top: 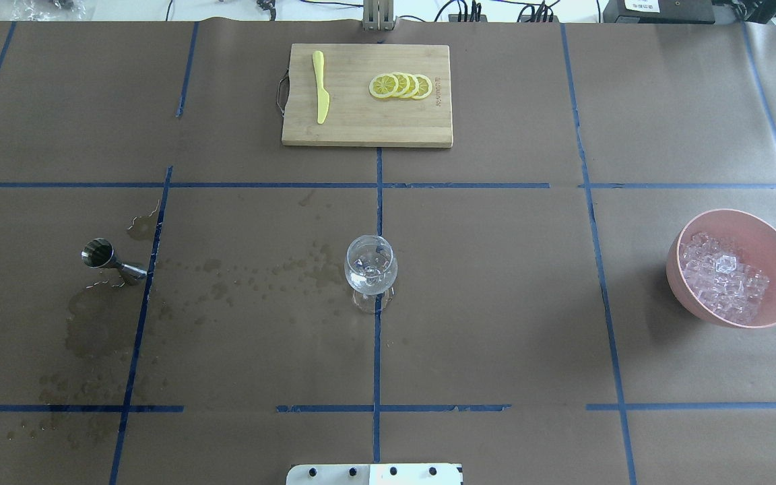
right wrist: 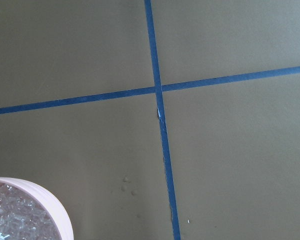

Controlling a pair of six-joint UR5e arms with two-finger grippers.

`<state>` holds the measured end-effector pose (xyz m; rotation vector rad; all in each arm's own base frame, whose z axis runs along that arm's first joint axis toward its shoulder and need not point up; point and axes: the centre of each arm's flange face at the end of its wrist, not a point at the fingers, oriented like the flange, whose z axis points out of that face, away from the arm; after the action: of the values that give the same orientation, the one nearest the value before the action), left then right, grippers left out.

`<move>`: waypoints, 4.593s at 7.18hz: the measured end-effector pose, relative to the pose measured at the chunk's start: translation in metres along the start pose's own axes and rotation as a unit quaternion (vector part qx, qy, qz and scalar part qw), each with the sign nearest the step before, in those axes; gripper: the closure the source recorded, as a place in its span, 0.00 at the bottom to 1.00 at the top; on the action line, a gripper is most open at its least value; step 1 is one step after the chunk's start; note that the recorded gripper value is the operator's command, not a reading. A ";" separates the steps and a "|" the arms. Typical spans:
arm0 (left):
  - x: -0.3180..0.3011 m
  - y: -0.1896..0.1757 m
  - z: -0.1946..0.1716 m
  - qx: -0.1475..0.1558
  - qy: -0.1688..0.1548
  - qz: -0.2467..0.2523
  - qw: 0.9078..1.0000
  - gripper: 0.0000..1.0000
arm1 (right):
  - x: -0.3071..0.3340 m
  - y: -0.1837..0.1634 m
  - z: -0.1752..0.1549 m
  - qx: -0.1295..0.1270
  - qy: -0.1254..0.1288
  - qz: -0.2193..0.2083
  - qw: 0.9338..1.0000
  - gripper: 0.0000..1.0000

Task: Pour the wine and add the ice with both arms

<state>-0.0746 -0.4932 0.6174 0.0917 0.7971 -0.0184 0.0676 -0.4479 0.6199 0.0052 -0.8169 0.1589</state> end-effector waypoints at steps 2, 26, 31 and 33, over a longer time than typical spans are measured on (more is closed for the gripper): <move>0.004 -0.003 -0.004 0.004 0.000 0.004 1.000 0.00 | -0.003 -0.002 -0.002 0.002 -0.003 -0.002 1.000 0.00; 0.410 0.271 0.167 0.410 -0.001 -0.119 0.905 0.01 | -0.202 -0.007 -0.053 0.010 -0.068 0.012 0.998 0.00; 0.437 0.264 0.262 0.511 -0.034 -0.072 0.856 0.04 | -0.222 -0.015 -0.054 0.004 -0.061 0.017 0.998 0.00; 0.436 0.250 0.263 0.534 -0.047 -0.065 0.842 0.06 | -0.223 -0.015 -0.053 0.004 -0.060 0.019 0.998 0.00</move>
<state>0.4306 -0.2599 0.5070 1.0930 0.6108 -0.6010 -0.0416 -0.4898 0.4224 0.0068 -0.9371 0.1981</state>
